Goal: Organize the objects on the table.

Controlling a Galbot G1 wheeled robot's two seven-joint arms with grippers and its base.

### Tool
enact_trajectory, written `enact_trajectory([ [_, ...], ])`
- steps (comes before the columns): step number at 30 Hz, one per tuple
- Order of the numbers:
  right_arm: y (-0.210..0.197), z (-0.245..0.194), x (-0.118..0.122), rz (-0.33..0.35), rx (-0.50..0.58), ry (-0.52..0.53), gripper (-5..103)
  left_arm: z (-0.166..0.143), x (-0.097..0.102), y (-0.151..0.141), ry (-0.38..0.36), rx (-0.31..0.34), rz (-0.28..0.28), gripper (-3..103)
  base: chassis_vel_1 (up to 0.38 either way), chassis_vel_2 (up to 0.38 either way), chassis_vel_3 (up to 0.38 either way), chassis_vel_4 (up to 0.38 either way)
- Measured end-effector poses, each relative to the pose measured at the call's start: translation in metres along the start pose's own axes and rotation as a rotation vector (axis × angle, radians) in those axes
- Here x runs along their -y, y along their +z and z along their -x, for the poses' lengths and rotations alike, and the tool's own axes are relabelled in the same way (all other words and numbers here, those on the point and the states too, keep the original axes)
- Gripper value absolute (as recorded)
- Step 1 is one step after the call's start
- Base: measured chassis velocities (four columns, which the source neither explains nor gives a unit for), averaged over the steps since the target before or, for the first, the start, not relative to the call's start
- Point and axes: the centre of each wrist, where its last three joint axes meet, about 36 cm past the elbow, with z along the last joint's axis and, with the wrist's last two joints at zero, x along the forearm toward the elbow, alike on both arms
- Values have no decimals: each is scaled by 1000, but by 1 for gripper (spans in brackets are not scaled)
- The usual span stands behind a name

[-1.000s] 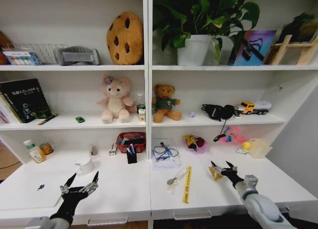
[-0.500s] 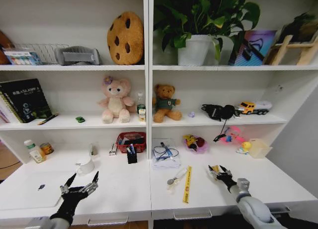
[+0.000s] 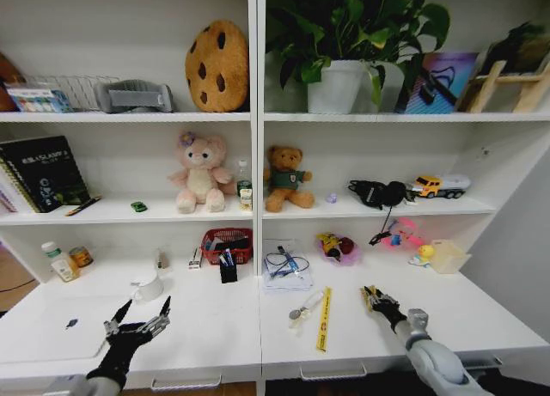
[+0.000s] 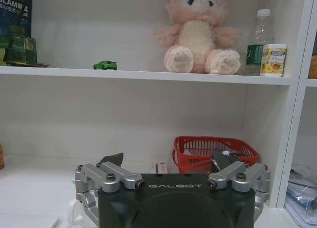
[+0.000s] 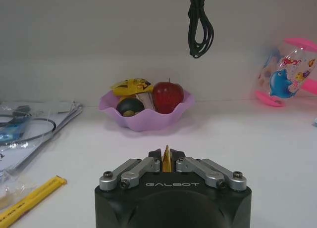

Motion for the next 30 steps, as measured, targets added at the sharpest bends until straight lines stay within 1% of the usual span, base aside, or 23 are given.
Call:
enact_trajectory([
  [2,-3,1,2,8,6,-3,3,0,0,0,0,0,0,100,0,0,0,0],
  [6,-2,-1,5,12,9,4,0,0,0,0,0,0,0,100,0,0,0,0],
  [13,-4,3,5,22,43,1,0,0,0,0,0,0,0,100,0,0,0,0],
  [15,-7,18,3,42,90,-11,0,0,0,0,0,0,0,100,0,0,0,0],
  [18,-12,31,2,55,120,-13,0,0,0,0,0,0,0,100,0,0,0,0],
  [20,-29,57,1,87,162,-16,0,0,0,0,0,0,0,100,0,0,0,0],
  [21,-29,57,1,87,162,-16,0,0,0,0,0,0,0,100,0,0,0,0],
  [22,-34,66,3,87,174,-19,0,0,0,0,0,0,0,100,0,0,0,0],
  [24,-47,87,7,54,209,-32,0,0,0,0,0,0,0,100,0,0,0,0],
  [25,-47,87,7,54,209,-32,0,0,0,0,0,0,0,100,0,0,0,0],
  [28,-58,112,4,47,221,-55,0,0,0,0,0,0,0,100,0,0,0,0],
  [30,-58,118,2,48,217,-59,0,0,0,0,0,0,0,100,0,0,0,0],
])
